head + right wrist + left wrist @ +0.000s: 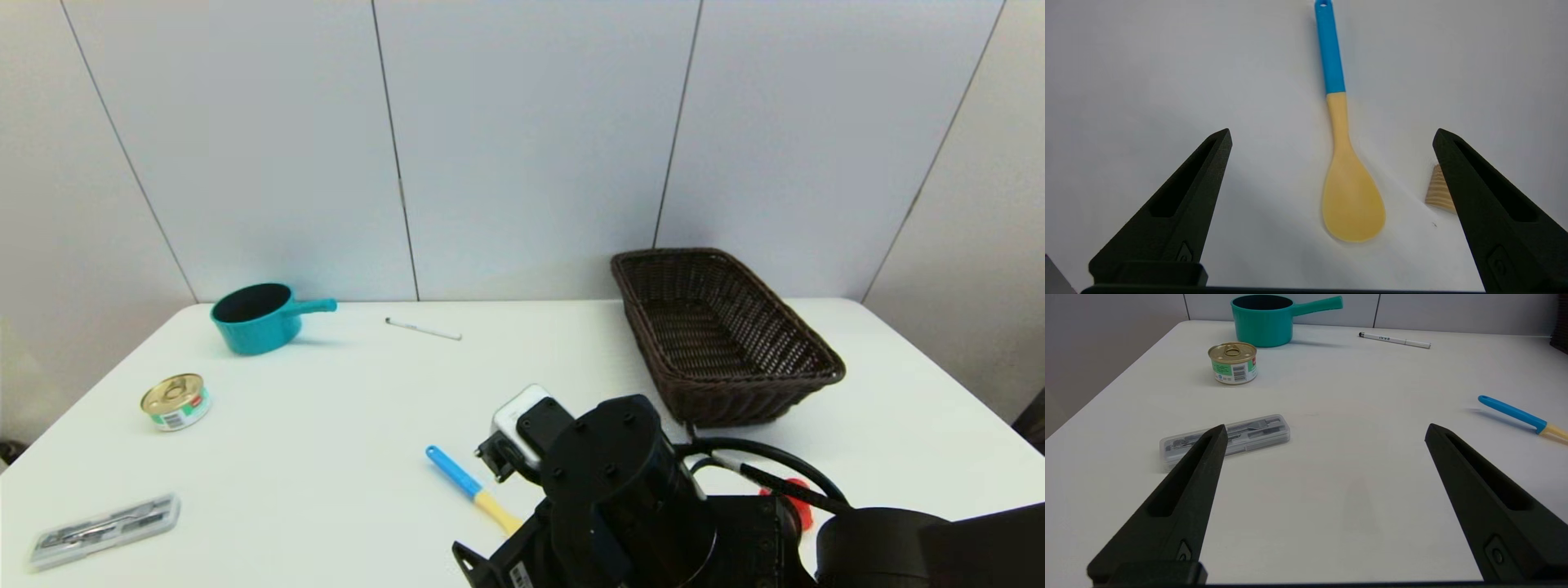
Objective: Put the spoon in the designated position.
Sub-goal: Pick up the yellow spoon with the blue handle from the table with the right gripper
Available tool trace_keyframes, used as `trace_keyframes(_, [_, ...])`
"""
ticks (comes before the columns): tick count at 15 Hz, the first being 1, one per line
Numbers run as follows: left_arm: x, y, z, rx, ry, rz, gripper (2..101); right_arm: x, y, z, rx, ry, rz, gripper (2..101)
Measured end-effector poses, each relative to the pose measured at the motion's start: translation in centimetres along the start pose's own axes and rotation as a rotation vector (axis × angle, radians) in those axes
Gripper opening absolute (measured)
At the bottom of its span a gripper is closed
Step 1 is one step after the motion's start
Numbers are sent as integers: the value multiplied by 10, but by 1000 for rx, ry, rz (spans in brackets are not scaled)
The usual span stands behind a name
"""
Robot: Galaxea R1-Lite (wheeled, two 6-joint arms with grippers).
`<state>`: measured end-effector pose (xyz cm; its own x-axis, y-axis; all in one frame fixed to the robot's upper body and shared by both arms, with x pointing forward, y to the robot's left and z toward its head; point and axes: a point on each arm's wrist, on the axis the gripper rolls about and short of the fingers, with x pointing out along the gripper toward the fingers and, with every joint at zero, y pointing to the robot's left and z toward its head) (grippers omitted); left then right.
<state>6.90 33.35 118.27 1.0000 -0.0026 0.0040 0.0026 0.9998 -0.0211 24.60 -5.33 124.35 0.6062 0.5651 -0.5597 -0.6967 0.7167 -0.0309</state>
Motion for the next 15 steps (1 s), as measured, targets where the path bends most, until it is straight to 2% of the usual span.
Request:
trace_keyframes(9, [0, 0, 0, 0, 0, 0, 978, 30, 13, 3, -26, 53, -17, 973])
trace_keyframes(12, [0, 0, 0, 0, 0, 0, 978, 46, 20, -4, -49, 72, -80, 973])
trace_keyframes(15, [0, 0, 0, 0, 0, 0, 978, 55, 22, -10, -56, 90, -111, 973])
